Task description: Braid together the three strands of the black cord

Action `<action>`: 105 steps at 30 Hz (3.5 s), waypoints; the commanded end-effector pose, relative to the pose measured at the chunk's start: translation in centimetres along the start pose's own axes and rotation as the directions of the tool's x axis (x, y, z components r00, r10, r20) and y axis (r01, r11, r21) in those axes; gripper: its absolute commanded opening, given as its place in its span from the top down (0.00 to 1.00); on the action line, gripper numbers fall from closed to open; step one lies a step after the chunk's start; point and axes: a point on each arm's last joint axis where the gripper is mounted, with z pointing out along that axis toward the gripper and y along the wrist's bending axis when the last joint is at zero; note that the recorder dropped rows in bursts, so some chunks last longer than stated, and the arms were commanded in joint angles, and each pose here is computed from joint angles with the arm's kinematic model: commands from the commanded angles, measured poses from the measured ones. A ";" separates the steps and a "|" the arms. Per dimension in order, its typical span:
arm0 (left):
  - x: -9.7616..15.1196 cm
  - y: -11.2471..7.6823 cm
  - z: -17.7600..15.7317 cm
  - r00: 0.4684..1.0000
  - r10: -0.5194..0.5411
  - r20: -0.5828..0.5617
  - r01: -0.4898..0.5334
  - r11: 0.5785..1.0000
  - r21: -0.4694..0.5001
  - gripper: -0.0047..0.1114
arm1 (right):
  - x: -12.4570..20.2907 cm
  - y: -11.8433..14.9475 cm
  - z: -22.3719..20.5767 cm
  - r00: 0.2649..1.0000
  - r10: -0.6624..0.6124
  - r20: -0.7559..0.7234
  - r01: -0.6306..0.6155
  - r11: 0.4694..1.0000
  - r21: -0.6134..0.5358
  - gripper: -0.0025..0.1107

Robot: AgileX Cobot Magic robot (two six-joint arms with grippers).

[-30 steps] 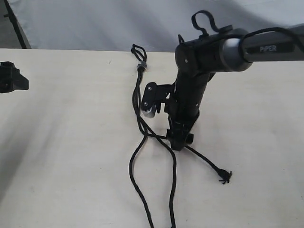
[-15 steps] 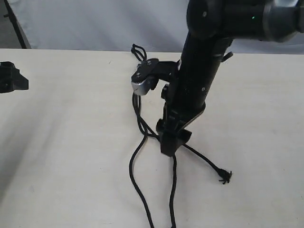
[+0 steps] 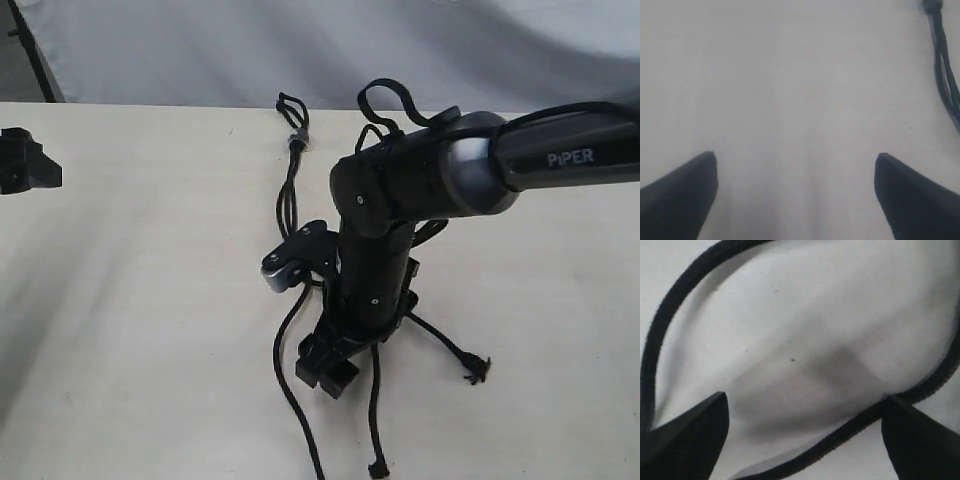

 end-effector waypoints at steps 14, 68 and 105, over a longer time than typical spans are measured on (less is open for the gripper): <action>-0.1 -0.1 -0.2 1.000 -0.004 0.013 0.003 1.000 0.007 0.27 | -1.3 0.2 -4.8 0.993 0.026 0.119 -0.035 0.997 0.074 0.90; -0.2 -0.1 -0.2 1.000 -0.009 0.018 0.009 1.000 0.013 0.27 | -4.0 -4.8 2.6 0.710 -0.666 -0.229 0.704 0.662 0.259 0.97; -0.1 -0.2 -0.2 1.000 -0.009 0.010 0.009 1.000 0.021 0.27 | -1.2 0.0 -2.3 0.763 -0.645 -0.033 0.619 0.745 -0.248 0.32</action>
